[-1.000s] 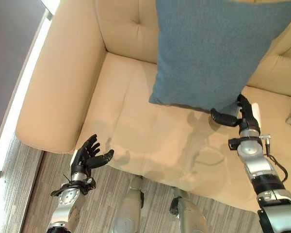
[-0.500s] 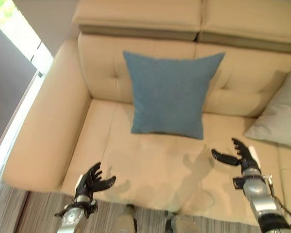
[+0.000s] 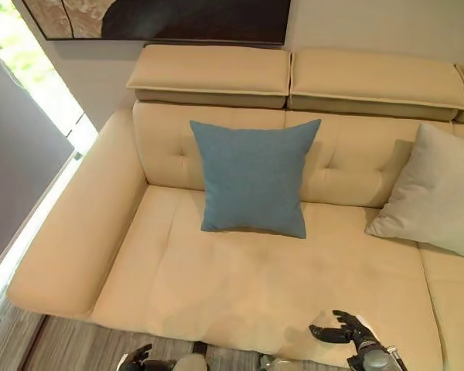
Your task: Pick up all the scattered cushions and arrange them neatly on the sofa.
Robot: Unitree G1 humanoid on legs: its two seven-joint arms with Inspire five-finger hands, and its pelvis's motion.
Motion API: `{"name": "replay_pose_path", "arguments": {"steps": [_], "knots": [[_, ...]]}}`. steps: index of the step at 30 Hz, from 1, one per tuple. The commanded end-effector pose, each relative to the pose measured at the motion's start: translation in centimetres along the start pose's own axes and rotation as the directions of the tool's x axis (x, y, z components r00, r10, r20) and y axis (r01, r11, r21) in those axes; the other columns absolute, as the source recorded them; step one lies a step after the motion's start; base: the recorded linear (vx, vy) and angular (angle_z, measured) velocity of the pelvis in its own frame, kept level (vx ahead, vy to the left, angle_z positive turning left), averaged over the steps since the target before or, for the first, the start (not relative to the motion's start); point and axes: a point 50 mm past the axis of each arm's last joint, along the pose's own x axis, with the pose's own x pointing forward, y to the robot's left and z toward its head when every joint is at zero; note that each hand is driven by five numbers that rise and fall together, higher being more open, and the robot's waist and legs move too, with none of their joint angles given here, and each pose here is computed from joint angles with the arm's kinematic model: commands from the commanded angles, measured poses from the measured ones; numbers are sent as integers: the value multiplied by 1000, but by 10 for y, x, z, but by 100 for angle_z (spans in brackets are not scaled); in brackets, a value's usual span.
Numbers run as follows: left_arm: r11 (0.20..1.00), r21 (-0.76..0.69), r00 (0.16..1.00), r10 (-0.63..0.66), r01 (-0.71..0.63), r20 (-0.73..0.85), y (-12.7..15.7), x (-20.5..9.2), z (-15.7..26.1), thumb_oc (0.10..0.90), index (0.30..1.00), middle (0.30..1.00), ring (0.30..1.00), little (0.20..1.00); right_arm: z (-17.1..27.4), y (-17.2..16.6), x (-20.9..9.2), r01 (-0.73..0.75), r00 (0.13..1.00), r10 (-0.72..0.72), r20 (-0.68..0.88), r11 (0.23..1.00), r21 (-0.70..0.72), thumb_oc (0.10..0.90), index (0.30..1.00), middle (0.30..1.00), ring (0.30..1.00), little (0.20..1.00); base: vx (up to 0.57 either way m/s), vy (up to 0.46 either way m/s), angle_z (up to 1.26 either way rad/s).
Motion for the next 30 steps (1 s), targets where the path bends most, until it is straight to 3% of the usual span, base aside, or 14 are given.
{"name": "replay_pose_path", "arguments": {"steps": [1, 8, 15, 30], "knots": [[998, 54, 995, 14, -20, 100, 2, 0, 17, 800, 900, 900, 900, 900, 19, -27, 6, 108, 993, -107, 59, 994, -14, 800, 900, 900, 900, 900, -155, 113, 13], [996, 91, 985, -8, -8, 170, -9, 1, 39, 800, 900, 900, 900, 900, 16, -12, 12, 74, 997, -74, -9, 996, -48, 800, 900, 900, 900, 900, -220, 141, 25], [991, 122, 980, 32, -57, 197, 1, 3, 50, 800, 900, 900, 900, 900, 19, -1, 14, 40, 999, -44, -32, 995, -95, 800, 900, 900, 900, 900, -283, 73, -19], [992, 86, 993, 87, -94, 83, 4, 3, 22, 800, 900, 900, 900, 900, 5, 14, 11, 19, 994, -27, -103, 997, -74, 800, 900, 900, 900, 900, -39, -82, -17]]}}
